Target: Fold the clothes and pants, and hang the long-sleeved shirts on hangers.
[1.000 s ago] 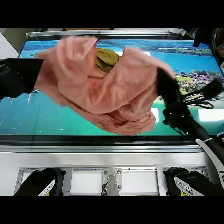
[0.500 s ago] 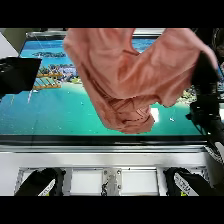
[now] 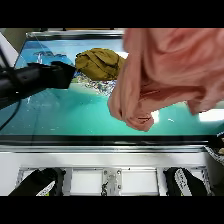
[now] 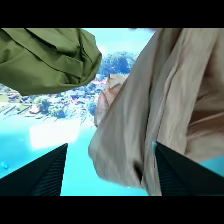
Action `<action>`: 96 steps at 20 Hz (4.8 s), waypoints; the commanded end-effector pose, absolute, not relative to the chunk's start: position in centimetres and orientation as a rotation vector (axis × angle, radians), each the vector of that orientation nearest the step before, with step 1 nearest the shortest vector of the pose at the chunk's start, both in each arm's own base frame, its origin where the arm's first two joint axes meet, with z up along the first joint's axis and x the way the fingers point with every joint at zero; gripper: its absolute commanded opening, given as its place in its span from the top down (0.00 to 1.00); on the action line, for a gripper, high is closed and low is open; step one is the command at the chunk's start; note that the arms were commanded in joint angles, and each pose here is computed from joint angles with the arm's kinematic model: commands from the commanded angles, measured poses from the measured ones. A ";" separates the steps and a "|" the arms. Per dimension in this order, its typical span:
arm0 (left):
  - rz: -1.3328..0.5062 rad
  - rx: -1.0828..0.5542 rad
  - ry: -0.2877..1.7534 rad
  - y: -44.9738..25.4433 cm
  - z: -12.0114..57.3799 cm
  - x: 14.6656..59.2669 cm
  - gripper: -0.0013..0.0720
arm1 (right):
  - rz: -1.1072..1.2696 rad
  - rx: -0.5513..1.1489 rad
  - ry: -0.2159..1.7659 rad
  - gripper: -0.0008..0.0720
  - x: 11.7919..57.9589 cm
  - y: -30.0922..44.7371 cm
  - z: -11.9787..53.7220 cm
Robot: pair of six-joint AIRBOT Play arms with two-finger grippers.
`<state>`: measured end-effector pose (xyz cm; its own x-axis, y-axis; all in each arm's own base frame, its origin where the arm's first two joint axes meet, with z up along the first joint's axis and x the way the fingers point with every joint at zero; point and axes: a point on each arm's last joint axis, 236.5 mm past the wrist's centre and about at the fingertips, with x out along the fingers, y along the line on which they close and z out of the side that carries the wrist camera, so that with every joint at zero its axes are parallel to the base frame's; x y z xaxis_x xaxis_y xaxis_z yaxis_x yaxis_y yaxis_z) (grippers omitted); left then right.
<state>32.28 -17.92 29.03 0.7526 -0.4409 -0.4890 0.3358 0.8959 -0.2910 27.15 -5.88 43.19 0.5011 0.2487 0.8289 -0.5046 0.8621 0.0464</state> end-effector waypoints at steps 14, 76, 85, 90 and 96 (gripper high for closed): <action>-0.421 -0.139 0.658 -19.6 25.3 34.9 0.20 | -0.342 -0.021 -0.984 0.98 18.1 -25.8 53.7; -0.345 -0.148 0.660 -16.2 24.7 35.3 0.97 | -0.828 -0.149 -0.729 0.98 15.2 -37.4 54.2; -0.346 -0.149 0.652 -16.2 24.8 35.4 0.97 | -0.679 -0.222 -0.554 0.98 22.4 -33.9 52.5; -0.349 -0.155 0.630 -16.3 25.3 35.7 0.97 | -0.524 -0.333 -0.469 0.59 25.4 -30.9 51.2; -0.349 -0.155 0.630 -16.3 25.3 35.7 0.97 | -0.496 -0.288 -0.501 0.25 25.0 -29.5 52.2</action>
